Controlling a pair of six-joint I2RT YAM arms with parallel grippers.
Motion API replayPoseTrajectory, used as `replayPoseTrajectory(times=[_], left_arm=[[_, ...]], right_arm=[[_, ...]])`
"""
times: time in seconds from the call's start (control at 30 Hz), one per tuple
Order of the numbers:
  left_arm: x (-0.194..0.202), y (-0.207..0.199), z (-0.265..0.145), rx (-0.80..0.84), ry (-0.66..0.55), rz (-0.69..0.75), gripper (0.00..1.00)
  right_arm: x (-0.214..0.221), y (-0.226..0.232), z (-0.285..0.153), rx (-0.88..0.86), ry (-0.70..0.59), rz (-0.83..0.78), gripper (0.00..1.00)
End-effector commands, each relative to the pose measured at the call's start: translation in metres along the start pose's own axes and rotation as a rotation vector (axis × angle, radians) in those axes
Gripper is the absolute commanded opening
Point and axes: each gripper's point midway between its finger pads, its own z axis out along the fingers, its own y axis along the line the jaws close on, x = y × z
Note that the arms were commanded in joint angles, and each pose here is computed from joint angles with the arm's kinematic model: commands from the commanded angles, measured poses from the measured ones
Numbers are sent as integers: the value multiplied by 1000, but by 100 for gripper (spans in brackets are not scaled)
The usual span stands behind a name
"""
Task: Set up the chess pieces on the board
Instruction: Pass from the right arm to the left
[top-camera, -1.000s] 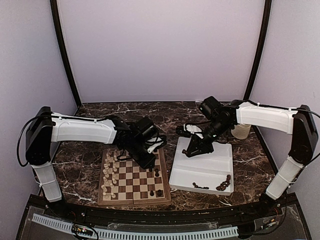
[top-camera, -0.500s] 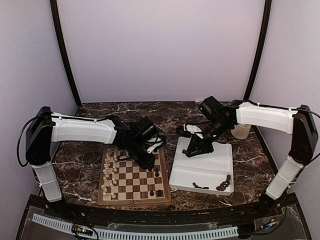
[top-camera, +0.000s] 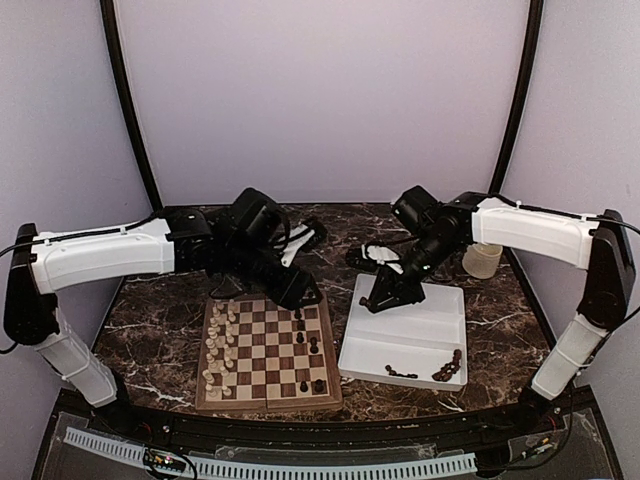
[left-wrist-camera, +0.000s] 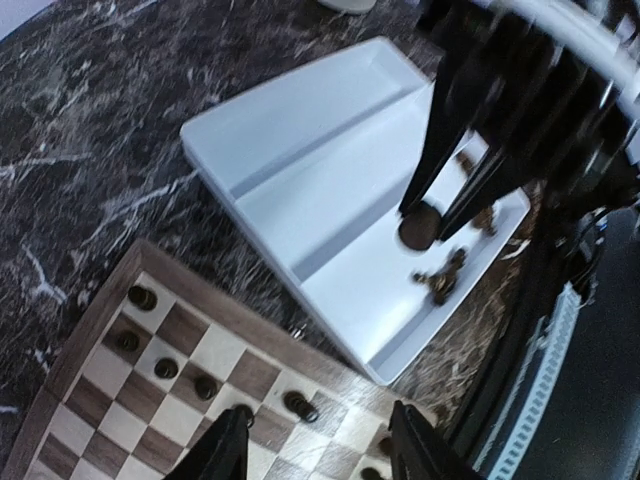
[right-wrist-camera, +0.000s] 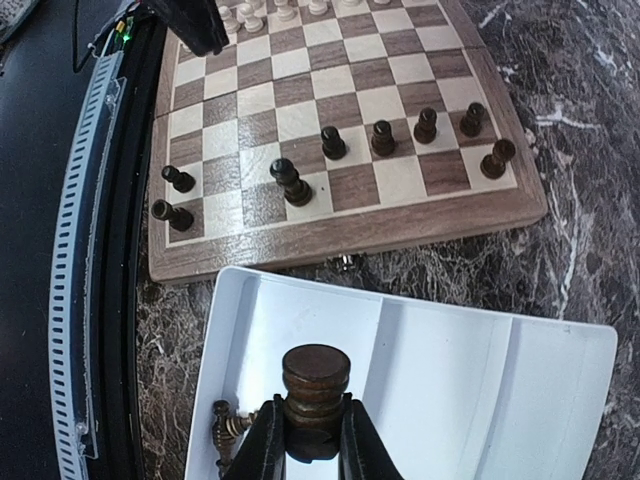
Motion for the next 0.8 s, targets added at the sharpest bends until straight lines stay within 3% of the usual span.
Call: replayPoseTrajectory(times=[0.0,0.1,0.4,0.77], left_arm=[[-46,-23,-16,226,-163,-125,52],[-65,-26,-13,357,-226,-204,52],[-75,-52,-2,607,-222,-254,52],[-55,-46,13,582,-157,-287,50]], right_arm=[[-27,10,-9,10,-13,-78,14],[-37,11,-11,23,-13,-103,14],[-54,14,-11,50,-10,-141,14],[-60,10,-10,59,-14,-133,13]])
